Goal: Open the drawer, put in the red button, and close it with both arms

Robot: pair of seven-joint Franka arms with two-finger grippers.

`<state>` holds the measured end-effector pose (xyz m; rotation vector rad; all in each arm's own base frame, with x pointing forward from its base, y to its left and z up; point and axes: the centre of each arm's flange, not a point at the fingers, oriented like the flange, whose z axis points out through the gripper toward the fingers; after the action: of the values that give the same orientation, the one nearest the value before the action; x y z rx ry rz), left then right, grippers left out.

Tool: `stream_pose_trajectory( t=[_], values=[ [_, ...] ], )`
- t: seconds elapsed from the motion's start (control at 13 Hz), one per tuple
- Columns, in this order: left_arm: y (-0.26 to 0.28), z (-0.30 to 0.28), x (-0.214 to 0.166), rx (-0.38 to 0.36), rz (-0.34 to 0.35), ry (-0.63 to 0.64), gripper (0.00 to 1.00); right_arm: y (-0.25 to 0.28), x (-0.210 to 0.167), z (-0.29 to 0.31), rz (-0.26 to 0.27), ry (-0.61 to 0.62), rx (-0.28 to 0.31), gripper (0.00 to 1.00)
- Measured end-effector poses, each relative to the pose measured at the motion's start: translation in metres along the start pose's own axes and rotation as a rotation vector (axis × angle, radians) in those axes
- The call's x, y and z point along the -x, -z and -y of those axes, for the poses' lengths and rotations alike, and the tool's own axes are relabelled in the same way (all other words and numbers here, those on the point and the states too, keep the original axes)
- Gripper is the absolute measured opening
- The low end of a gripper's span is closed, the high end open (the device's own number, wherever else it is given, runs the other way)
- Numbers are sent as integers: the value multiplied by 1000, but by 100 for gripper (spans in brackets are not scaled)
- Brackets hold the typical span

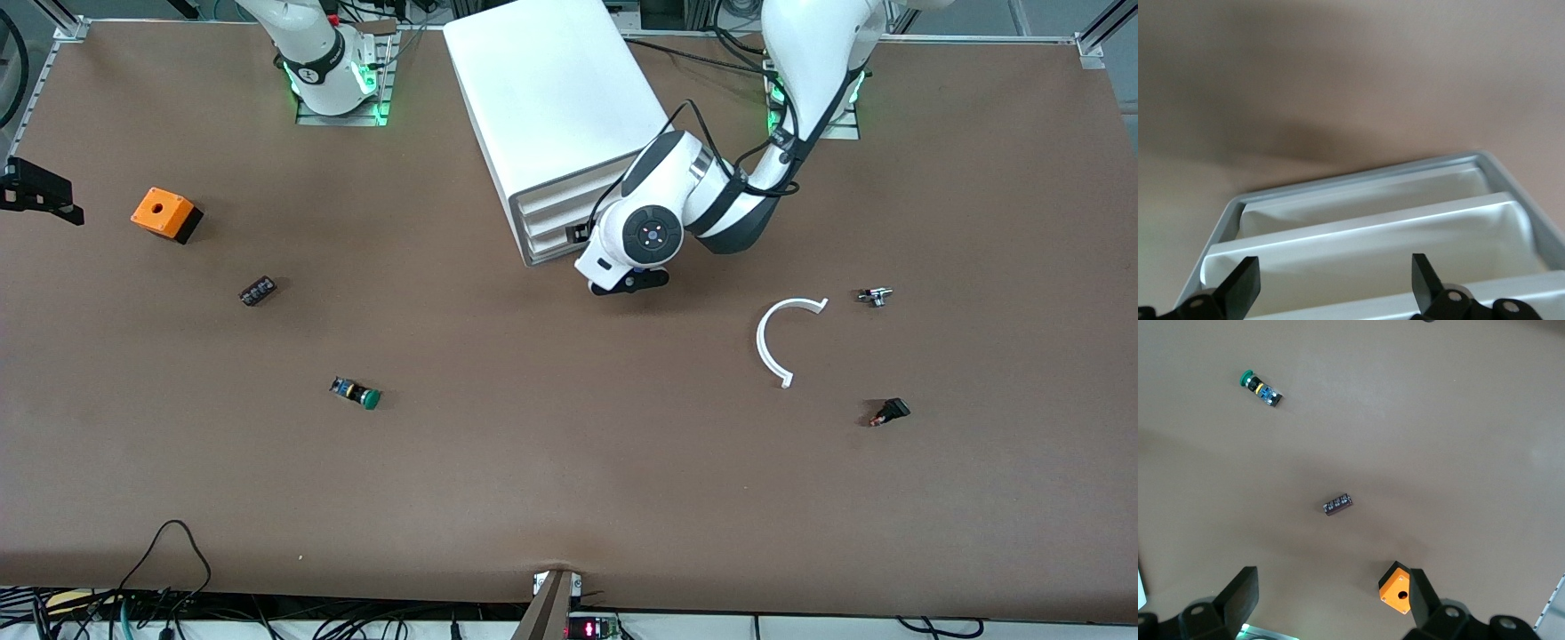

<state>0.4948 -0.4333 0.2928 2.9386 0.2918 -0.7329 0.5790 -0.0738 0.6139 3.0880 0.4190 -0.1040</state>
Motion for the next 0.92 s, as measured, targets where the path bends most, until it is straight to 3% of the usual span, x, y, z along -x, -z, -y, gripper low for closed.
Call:
stream_pose_trajectory(
  t=[0.23,0.54,0.92],
  values=[
    [68,16,-17,-47,-194,-34,100,-2,-1,3,7,7,-4,100],
    [135,57,-34,-108,-347,-100,100,-8,9,6,-29,10,6,100],
    [237,166,-57,-132,-357,-198,100,-7,25,9,-31,9,2,100]
  ],
)
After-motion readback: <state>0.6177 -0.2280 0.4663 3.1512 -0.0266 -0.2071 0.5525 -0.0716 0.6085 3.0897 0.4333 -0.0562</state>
